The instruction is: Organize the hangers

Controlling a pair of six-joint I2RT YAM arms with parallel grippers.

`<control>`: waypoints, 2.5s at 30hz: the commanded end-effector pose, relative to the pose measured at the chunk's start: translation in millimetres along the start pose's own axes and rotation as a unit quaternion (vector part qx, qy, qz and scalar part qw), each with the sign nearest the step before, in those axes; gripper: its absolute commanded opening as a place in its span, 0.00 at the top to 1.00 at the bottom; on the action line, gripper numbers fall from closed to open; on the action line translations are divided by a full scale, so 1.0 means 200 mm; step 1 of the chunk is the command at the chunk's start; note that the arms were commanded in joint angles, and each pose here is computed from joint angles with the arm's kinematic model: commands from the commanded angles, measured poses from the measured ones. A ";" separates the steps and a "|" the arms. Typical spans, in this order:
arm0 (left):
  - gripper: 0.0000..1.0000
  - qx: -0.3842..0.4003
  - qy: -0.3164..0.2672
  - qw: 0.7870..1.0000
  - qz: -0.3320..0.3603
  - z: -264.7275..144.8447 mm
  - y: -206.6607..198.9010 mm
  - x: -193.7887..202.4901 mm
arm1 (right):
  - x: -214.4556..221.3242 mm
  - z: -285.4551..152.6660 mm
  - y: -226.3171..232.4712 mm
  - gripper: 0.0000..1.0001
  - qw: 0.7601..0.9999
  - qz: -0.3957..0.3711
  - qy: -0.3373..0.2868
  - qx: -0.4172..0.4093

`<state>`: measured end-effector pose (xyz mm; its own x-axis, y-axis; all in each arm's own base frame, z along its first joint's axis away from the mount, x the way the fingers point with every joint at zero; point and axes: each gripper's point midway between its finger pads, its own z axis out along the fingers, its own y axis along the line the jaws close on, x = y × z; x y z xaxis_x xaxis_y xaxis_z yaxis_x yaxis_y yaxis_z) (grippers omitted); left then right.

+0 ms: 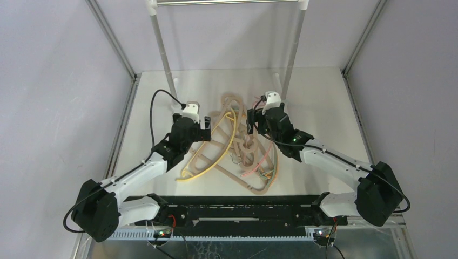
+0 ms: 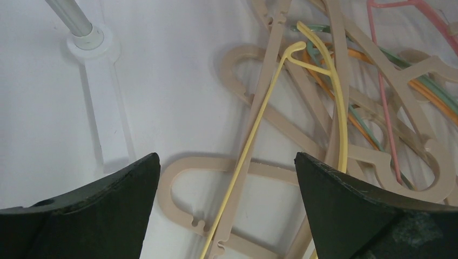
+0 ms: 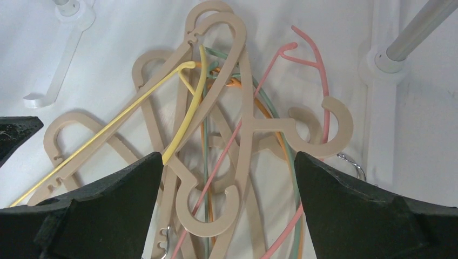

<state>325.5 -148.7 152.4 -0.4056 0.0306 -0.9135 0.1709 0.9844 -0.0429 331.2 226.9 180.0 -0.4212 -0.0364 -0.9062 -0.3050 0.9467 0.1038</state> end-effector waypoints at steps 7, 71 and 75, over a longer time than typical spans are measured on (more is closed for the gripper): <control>0.01 0.012 -0.017 1.000 0.013 0.01 -0.03 -0.05 | -0.08 -0.04 -0.04 0.00 0.999 0.003 -0.052 0.013; 1.00 0.137 0.085 0.985 0.066 -0.23 -0.44 0.52 | 0.14 0.02 -0.30 0.00 0.995 0.059 -0.018 0.081; 1.00 0.148 0.058 0.986 0.056 -0.27 -0.45 0.38 | 0.13 0.01 -0.31 0.00 0.994 0.064 -0.020 0.083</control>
<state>219.4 -212.8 59.3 -0.5359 0.2411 -0.8091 0.4530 0.8908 -0.0346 337.2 168.8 131.1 -0.4582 0.0303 -0.8883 -0.1212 0.9880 0.0962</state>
